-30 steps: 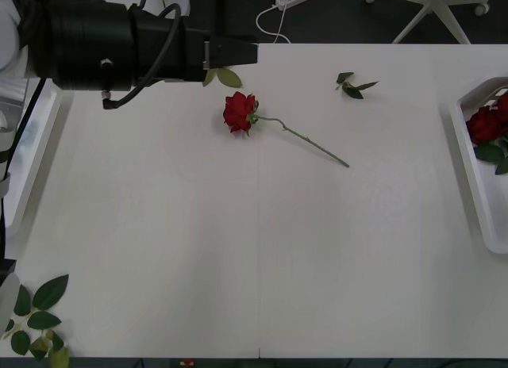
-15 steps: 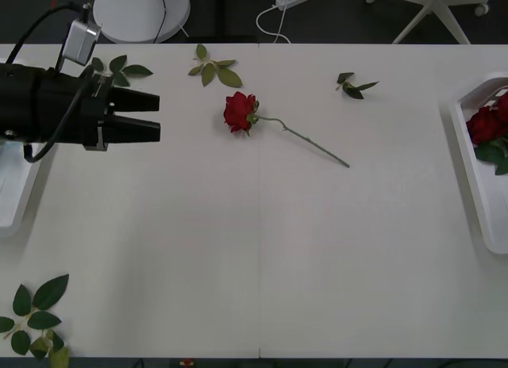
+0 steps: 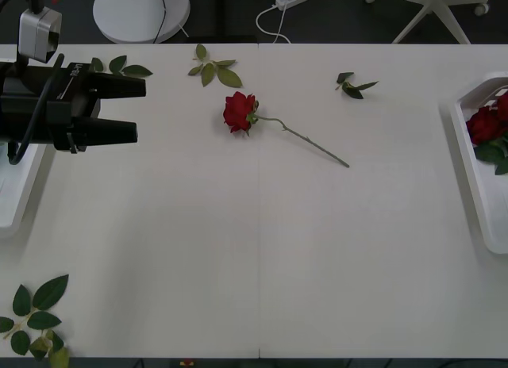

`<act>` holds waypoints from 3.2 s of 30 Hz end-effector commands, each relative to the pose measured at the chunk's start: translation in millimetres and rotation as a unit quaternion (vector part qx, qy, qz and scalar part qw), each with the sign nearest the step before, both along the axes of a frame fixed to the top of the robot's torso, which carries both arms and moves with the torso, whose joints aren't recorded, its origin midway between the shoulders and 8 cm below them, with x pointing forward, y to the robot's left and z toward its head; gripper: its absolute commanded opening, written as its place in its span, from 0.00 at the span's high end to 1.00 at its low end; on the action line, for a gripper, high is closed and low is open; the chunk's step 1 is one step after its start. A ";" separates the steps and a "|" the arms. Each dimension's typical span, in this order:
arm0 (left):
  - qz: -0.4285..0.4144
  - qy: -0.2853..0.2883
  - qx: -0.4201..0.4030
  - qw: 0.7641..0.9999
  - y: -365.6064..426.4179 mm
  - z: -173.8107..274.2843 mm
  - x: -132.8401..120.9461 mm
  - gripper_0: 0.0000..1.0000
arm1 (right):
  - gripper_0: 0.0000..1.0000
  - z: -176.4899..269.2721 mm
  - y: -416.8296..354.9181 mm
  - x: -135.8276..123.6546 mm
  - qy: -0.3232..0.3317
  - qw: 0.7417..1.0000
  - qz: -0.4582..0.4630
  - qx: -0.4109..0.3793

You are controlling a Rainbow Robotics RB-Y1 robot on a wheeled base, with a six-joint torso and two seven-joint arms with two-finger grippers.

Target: Place the red flowers into the right box and the blue flowers into the left box. If a person shows an open palm, hand one flower to the person first, then continue sorting.

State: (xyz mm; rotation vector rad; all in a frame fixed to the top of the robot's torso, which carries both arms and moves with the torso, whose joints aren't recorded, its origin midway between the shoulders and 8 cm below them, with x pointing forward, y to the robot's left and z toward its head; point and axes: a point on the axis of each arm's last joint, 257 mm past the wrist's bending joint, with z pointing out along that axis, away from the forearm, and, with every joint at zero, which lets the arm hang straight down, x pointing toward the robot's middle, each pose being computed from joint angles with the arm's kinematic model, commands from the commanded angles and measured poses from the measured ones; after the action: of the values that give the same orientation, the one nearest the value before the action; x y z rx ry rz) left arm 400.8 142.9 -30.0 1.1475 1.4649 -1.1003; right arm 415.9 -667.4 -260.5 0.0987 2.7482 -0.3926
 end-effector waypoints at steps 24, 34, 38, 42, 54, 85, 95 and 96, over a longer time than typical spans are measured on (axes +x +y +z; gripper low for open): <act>0.014 0.044 -0.017 0.999 1.4 -5.3 -0.8 0.00 | 0.00 156.8 183.7 78.0 -0.033 0.960 0.276 -0.036; 0.014 0.044 -0.017 0.999 1.4 -5.3 -0.8 0.00 | 0.00 153.2 301.4 117.7 -0.045 0.923 0.382 0.008; 0.014 0.044 -0.017 0.999 1.4 -5.3 -0.8 0.00 | 0.00 152.2 345.9 137.5 -0.047 0.906 0.422 -0.005; 0.014 0.044 -0.017 0.999 1.4 -5.3 -0.8 0.00 | 0.00 144.8 377.8 148.9 -0.043 0.892 0.450 -0.024; 0.014 0.044 -0.017 0.999 1.4 -5.3 -0.8 0.00 | 0.00 107.8 456.7 171.7 -0.018 0.860 0.506 -0.068; 0.014 0.044 -0.017 0.999 1.4 -5.3 -0.8 0.00 | 0.00 18.3 593.0 200.5 -0.017 0.856 0.514 -0.049; 0.014 0.044 -0.017 0.999 1.4 -5.3 -0.8 0.00 | 0.00 4.0 601.1 200.0 -0.012 0.859 0.510 -0.040; 0.014 0.044 -0.017 0.999 1.4 -5.3 -0.8 0.00 | 0.00 3.7 601.7 200.0 -0.012 0.859 0.510 -0.040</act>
State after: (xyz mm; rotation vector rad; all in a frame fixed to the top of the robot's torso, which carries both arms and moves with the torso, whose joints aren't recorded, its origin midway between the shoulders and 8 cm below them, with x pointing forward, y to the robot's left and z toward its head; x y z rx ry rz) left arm 403.4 146.0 -33.9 1.1043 1.4817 -1.1138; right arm 603.4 -96.6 -287.2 -1.2297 2.4132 -0.1697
